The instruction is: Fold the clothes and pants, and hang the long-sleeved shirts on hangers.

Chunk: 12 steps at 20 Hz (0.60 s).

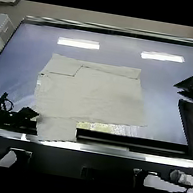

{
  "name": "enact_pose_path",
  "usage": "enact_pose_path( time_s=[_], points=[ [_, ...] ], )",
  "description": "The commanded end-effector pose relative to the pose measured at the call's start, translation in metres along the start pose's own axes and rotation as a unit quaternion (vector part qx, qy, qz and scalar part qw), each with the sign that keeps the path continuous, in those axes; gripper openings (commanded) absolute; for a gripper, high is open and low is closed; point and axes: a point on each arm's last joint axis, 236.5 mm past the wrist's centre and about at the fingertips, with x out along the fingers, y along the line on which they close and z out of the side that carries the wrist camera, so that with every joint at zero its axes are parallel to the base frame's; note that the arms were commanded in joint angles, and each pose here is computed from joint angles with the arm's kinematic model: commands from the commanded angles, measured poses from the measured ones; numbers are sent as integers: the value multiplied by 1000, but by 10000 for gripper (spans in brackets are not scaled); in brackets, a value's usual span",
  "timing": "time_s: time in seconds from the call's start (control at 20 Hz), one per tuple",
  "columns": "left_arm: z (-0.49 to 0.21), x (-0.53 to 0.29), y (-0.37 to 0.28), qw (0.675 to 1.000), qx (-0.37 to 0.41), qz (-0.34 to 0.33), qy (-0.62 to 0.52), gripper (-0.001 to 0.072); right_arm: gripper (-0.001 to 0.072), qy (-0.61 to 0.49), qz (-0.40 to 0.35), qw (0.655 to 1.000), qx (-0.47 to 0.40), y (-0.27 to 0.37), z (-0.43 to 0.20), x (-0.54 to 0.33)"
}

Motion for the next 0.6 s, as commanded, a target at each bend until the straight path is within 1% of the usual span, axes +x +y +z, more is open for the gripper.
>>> enact_pose_path(
  time_s=[0.0,0.2,0.3,0.35,0.4,0.5,0.55],
  points=[
    [1,5,-3,1000,5,-3,1,644,487,0,1,1000,-1,1,0,0],
    [-7,22,-1,999,-17,-9,32,643,487,0,1,1000,-1,1,0,0],
    [-7,27,2,999,-21,-4,37,576,487,0,1,1000,-1,1,0,0],
    [-7,28,2,999,-23,-5,37,572,487,0,1,1000,-1,1,0,0],
    [-7,28,3,999,-23,-5,38,419,487,0,1,1000,-1,1,0,0],
    [-8,28,2,999,-23,-5,39,191,487,-4,-1,1000,-11,0,1,0],
    [-8,28,2,999,-24,-5,39,24,488,-2,0,1000,-23,-1,1,2]
  ],
)
